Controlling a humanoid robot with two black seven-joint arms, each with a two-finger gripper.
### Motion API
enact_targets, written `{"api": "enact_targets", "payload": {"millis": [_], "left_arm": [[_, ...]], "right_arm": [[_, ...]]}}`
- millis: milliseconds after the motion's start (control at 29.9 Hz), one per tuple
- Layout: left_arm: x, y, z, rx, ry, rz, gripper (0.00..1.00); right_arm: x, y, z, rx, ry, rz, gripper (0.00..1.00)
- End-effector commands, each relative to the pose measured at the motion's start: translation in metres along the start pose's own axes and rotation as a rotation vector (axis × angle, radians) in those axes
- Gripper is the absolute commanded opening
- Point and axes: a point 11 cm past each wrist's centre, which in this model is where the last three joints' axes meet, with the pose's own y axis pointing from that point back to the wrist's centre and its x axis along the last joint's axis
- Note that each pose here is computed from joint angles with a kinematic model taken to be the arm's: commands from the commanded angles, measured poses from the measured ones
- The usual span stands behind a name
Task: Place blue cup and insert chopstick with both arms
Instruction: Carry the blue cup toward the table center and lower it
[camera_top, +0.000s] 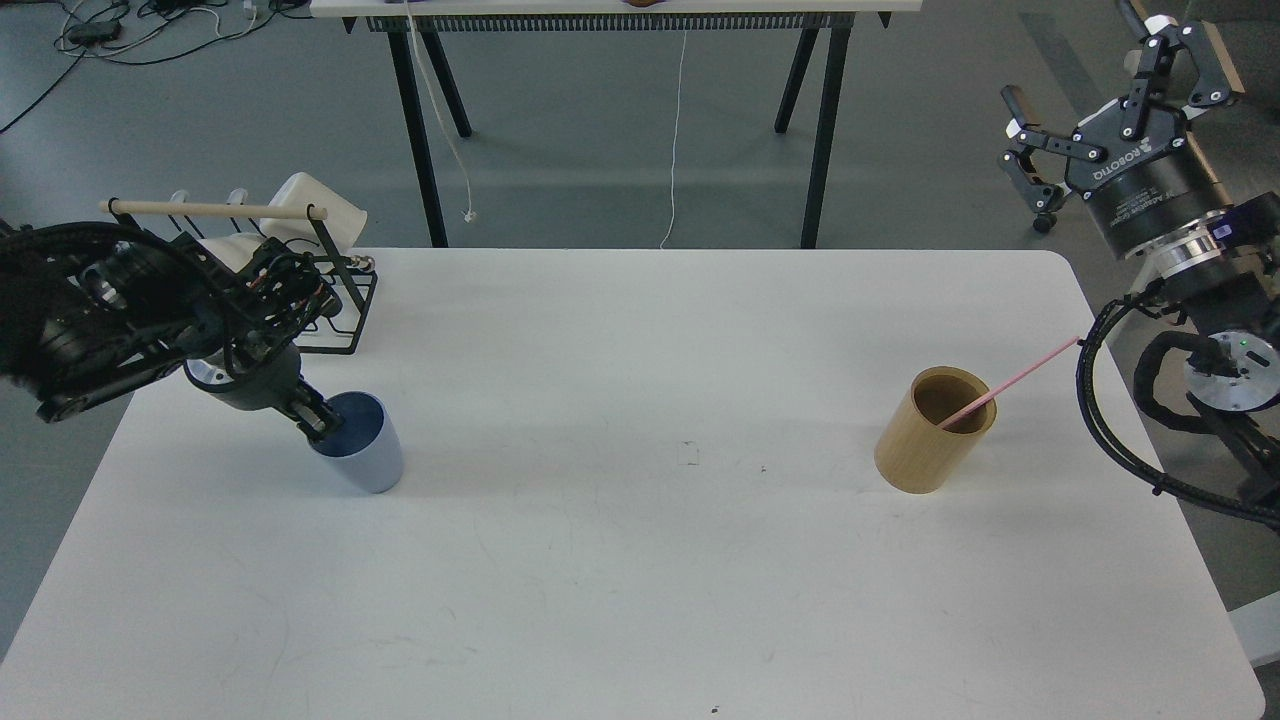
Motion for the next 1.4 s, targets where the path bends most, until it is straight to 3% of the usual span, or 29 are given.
{"api": "enact_targets", "payload": {"millis": [0,134,367,501,668,735,969,1236,1370], "left_arm": [[0.004,0.002,0.002,-0.006,-0.001,0.012,0.0],[0.016,0.012,0.003,-0.011,-0.01,0.045,0.0],[0.114,0.103,0.041,-0.049,-0.172,0.285,0.0],[0.186,0.138,0.113,-0.139,-0.32,0.43,0.0],[0.237,0.119,0.197,-0.152,-0.5,0.414,0.0],[0.243,0.1,0.223,-0.135,-0.569,0.368,0.0],[0.229,0.07,0.161,0.007,-0.476,0.292,0.0],[0.209,0.048,0.157,0.011,-0.492,0.221,0.0],[0.201,0.041,0.179,-0.052,-0.527,0.199,0.0]], "right_arm": [[0.001,0.0,-0.001,0.001,0.002,0.002,0.98],[0.003,0.001,-0.004,0.003,0.009,0.007,0.98],[0.016,0.004,-0.023,0.032,0.041,0.037,0.98],[0.031,0.009,-0.044,0.066,0.075,0.077,0.98],[0.043,0.015,-0.067,0.097,0.113,0.106,0.98],[0.046,0.017,-0.073,0.096,0.129,0.112,0.98],[0.048,0.02,-0.077,0.097,0.139,0.117,0.98],[0.047,0.019,-0.075,0.096,0.134,0.114,0.98],[0.047,0.019,-0.072,0.092,0.131,0.116,0.98]]}}
